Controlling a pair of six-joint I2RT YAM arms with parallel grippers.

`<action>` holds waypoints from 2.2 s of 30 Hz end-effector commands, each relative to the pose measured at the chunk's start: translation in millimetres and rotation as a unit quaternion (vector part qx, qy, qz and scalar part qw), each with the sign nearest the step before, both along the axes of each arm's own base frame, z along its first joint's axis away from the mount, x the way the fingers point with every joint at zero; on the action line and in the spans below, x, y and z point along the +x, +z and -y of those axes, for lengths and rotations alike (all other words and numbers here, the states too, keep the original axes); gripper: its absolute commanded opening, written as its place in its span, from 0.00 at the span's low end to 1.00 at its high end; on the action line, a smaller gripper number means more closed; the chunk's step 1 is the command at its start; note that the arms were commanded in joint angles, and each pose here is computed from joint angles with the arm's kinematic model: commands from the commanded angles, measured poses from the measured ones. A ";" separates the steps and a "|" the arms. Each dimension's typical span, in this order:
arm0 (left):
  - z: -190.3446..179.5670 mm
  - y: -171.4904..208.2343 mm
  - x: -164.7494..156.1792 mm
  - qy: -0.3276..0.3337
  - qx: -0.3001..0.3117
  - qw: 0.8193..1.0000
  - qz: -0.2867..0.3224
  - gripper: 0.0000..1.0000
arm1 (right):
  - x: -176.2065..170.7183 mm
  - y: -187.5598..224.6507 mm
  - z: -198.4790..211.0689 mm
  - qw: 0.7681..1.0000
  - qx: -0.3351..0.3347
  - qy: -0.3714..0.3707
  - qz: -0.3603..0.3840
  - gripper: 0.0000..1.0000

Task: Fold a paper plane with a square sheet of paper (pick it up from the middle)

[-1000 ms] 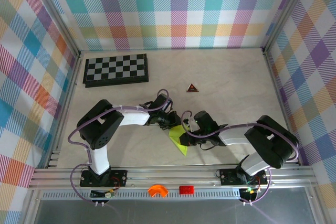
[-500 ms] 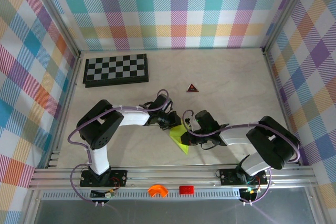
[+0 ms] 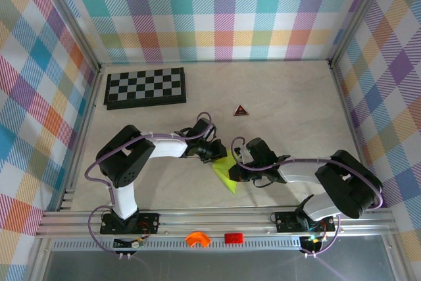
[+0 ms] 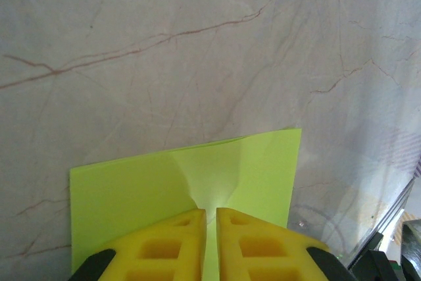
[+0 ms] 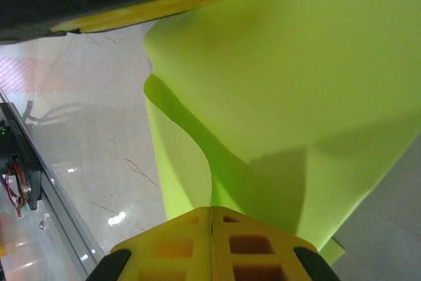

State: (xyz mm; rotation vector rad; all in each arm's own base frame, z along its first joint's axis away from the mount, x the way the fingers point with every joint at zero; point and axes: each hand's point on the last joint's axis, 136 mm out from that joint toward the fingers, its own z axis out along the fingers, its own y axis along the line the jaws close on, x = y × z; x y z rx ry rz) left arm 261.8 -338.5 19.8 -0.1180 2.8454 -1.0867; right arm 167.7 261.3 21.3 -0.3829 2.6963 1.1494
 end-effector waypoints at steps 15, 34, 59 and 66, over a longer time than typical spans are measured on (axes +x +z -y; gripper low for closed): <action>-23.8 -34.0 -24.1 0.001 0.059 0.997 -0.043 0.14 | 2.2 -7.4 8.1 1.000 -0.024 -0.014 -0.007 0.08; -24.1 -33.4 -25.1 -0.001 0.058 0.997 -0.043 0.14 | 1.6 -3.4 13.5 0.999 -0.028 -0.025 -0.002 0.08; -24.4 -36.1 -25.5 -0.001 0.060 0.997 -0.047 0.14 | 5.2 -3.8 5.4 1.000 -0.022 -0.018 -0.010 0.08; -24.7 -37.1 -25.8 -0.001 0.061 0.997 -0.048 0.14 | 6.3 3.5 3.0 1.000 -0.014 -0.014 -0.003 0.08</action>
